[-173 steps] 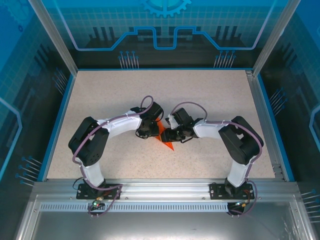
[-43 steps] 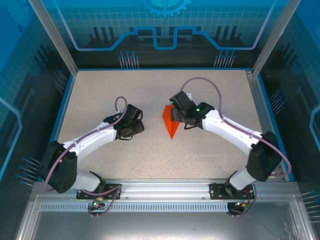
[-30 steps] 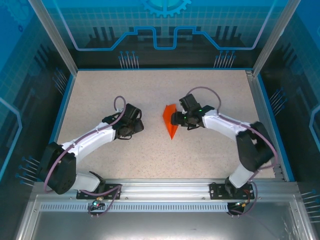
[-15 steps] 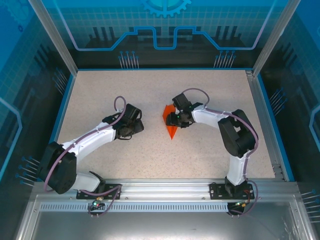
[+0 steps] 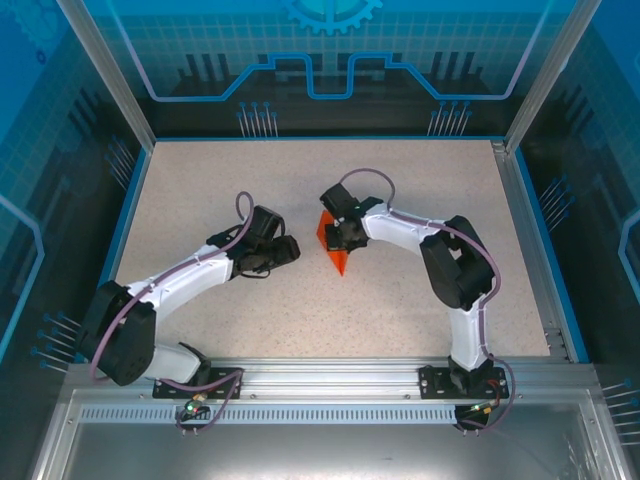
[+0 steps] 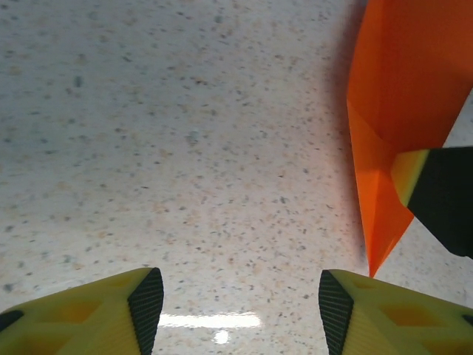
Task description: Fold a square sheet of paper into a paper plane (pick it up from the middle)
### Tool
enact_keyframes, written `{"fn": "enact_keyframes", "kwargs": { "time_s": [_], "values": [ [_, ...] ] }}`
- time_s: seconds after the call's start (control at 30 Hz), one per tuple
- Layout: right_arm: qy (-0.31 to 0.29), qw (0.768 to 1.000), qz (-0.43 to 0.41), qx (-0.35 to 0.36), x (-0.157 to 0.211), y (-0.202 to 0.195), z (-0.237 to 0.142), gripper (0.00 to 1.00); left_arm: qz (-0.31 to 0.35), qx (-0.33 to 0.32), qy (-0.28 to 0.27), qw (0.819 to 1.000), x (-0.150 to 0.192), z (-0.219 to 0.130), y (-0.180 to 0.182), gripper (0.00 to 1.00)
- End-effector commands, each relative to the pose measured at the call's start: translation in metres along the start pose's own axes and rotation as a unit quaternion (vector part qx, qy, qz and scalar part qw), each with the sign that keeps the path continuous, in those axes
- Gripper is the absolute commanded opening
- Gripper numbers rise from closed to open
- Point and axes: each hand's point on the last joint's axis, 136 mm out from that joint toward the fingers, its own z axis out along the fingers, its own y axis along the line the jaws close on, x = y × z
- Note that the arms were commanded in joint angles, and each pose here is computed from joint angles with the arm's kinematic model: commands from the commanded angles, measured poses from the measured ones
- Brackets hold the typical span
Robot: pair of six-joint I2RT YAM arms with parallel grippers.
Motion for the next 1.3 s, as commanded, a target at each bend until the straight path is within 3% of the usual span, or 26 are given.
{"fn": "enact_keyframes", "kwargs": {
  "time_s": [0.0, 0.4, 0.63, 0.83, 1.27],
  "values": [
    [0.013, 0.995, -0.022, 0.092, 0.005, -0.023, -0.006, 0.05, 0.006, 0.02, 0.016, 1.0, 0.002, 0.006, -0.007, 0.61],
    [0.047, 0.993, 0.019, 0.107, 0.013, -0.027, 0.018, 0.08, -0.008, -0.008, 0.02, 1.0, 0.007, 0.01, 0.008, 0.61],
    [0.056, 0.992, 0.026, 0.11, 0.017, -0.027, 0.028, 0.18, -0.007, -0.016, 0.018, 1.0, 0.005, 0.009, 0.011, 0.62],
    [0.062, 0.992, 0.019, 0.11, 0.018, -0.027, 0.031, 0.21, -0.007, -0.02, 0.017, 1.0, 0.005, 0.01, 0.012, 0.62],
    [0.096, 0.986, 0.038, 0.132, 0.041, -0.039, 0.056, 0.44, -0.008, -0.02, 0.018, 1.0, 0.004, 0.01, 0.012, 0.62]
  ]
}}
